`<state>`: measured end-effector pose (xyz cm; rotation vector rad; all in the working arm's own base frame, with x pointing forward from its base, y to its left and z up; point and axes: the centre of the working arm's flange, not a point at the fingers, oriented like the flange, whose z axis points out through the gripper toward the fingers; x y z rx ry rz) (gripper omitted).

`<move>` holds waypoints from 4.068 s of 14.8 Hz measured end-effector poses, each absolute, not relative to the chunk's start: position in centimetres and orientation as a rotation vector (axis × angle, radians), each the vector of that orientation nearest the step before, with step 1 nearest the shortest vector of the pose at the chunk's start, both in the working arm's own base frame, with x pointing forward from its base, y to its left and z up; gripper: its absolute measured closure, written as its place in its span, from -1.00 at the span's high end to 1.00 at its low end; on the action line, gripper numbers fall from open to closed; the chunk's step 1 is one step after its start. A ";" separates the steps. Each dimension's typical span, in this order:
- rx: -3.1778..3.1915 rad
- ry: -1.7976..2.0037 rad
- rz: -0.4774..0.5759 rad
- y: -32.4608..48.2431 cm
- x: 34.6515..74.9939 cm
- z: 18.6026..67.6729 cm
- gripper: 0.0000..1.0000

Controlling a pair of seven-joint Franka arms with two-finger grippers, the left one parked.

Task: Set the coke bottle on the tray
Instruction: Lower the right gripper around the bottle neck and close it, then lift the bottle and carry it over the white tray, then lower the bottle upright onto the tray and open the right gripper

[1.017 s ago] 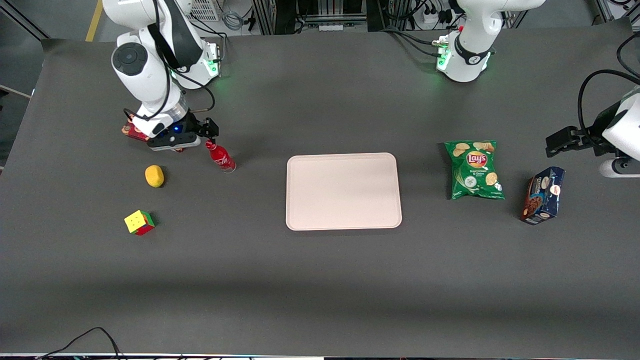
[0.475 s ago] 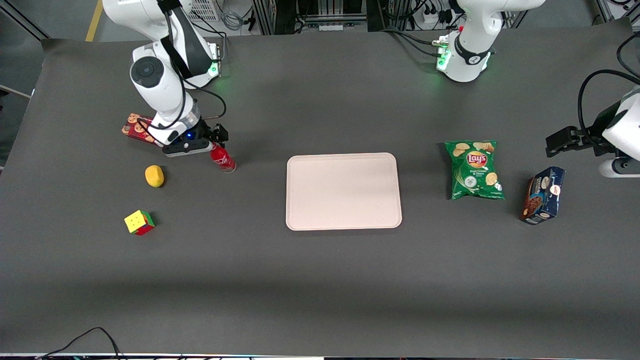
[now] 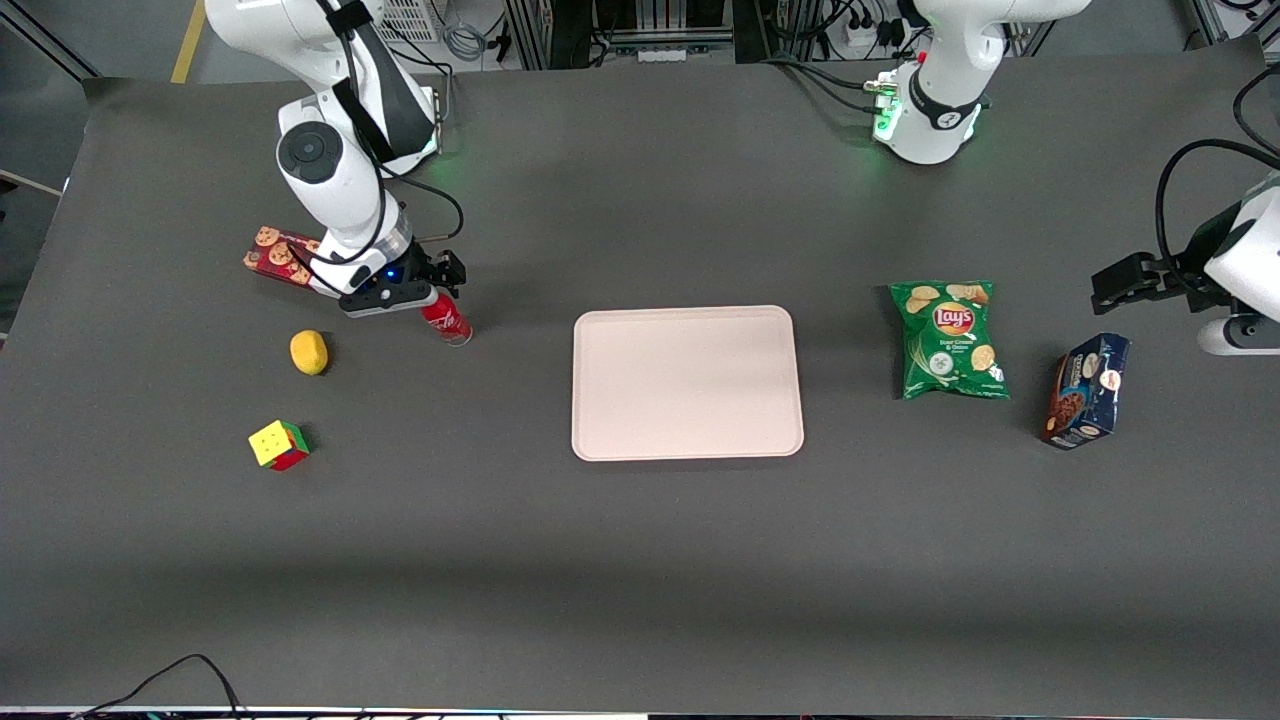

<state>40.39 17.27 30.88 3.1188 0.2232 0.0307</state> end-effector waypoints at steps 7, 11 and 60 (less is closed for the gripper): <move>3.111 0.222 -0.007 17.2 40.2 30.8 0.26; 3.106 0.221 -0.016 17.2 40.1 31.2 -0.23; 3.118 -0.236 -0.098 46.7 56.2 32.2 -0.17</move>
